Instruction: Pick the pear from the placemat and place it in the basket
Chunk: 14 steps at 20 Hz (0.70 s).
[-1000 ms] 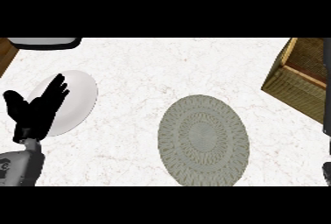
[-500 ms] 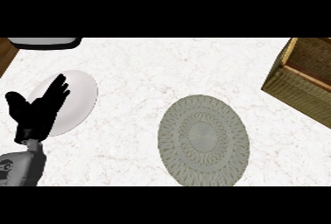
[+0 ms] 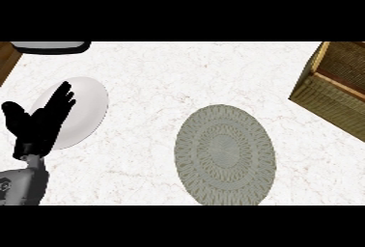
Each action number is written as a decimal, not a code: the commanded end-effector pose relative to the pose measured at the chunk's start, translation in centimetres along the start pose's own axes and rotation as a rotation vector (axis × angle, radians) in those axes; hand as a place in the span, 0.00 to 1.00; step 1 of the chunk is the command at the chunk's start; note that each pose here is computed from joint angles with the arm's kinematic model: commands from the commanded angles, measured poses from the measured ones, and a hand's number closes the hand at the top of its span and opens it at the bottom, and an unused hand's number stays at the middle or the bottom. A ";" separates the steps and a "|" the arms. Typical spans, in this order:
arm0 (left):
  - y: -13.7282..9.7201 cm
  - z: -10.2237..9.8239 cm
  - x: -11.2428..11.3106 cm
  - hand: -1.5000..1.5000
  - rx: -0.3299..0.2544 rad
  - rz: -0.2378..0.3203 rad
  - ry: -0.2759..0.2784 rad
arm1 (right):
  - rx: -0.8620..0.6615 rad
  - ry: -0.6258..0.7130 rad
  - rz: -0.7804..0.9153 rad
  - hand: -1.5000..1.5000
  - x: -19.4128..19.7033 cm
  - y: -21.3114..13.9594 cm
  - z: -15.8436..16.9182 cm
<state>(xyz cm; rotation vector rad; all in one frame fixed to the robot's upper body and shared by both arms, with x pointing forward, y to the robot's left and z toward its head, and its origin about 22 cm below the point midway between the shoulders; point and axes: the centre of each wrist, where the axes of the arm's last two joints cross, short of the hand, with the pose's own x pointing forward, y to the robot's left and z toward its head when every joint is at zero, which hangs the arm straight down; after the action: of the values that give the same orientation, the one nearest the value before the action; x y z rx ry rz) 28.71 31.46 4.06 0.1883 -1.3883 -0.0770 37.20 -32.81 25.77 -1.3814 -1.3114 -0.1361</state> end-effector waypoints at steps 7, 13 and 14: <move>-1.2 0.6 -1.0 0.50 0.010 -0.016 -0.004 | 0.033 -0.055 -0.068 0.00 -4.0 1.5 -1.4; -0.8 0.0 -0.2 0.50 0.004 -0.001 0.010 | -0.164 0.081 -0.310 0.00 -3.8 -4.0 -4.6; -1.7 -0.9 -0.5 0.50 0.018 -0.008 -0.001 | -0.170 0.095 -0.339 0.00 -1.6 -5.6 -4.8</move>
<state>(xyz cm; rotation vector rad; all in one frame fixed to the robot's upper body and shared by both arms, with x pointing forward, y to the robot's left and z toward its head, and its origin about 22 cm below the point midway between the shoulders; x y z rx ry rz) 29.29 30.69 3.65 0.1977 -1.3863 -0.0729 36.70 -37.51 26.48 -1.3059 -1.4374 -0.3603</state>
